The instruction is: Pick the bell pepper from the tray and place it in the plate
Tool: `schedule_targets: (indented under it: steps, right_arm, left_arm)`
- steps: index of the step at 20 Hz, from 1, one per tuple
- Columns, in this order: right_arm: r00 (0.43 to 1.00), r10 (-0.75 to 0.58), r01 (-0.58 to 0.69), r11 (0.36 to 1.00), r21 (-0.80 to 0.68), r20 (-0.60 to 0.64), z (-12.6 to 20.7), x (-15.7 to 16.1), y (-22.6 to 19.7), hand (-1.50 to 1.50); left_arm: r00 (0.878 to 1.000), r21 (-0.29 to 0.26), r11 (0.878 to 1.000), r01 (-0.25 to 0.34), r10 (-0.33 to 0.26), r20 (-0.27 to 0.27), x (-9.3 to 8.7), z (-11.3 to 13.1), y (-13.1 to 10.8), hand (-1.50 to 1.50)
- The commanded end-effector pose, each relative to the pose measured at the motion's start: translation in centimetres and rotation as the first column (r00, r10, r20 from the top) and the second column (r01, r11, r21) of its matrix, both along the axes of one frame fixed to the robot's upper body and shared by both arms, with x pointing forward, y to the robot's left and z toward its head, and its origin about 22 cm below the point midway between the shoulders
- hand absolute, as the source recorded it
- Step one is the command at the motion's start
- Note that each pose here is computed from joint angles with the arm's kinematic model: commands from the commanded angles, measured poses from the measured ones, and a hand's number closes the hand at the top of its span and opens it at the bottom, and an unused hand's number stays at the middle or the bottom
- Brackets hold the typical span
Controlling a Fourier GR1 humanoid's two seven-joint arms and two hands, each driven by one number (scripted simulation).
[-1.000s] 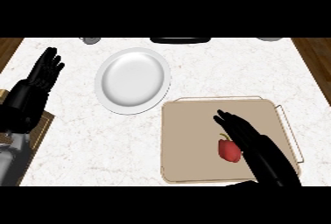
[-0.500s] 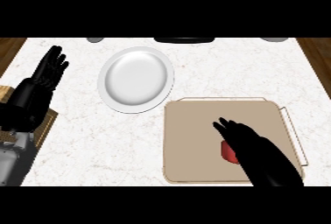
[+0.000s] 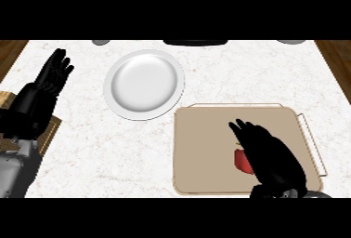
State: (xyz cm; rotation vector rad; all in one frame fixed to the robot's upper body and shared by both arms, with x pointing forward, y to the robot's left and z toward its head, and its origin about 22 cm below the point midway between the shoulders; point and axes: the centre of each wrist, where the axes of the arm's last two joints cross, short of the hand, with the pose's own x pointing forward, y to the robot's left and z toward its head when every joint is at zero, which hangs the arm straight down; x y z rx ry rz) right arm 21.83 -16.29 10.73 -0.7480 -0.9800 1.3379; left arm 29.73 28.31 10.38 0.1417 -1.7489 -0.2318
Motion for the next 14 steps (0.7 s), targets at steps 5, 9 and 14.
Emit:
schedule_targets:
  steps: [5,9,14]
  right_arm:
    - [0.996,-0.072,0.068,0.995,-0.073,-0.057,-1.9,0.7,-1.1,-1.5]
    - [0.995,-0.066,0.062,0.997,-0.047,-0.077,-4.0,2.7,-1.8,-1.5]
    - [0.99,-0.042,0.033,0.997,-0.07,-0.131,-6.9,2.7,-3.4,-1.5]
  left_arm:
    - [1.0,0.009,1.0,-0.006,0.006,-0.011,1.2,0.6,1.5,0.0]
    - [1.0,0.011,1.0,-0.001,0.001,-0.012,0.3,0.2,0.2,0.0]
    - [1.0,0.002,1.0,-0.002,0.002,-0.013,-0.5,0.7,1.8,0.0]
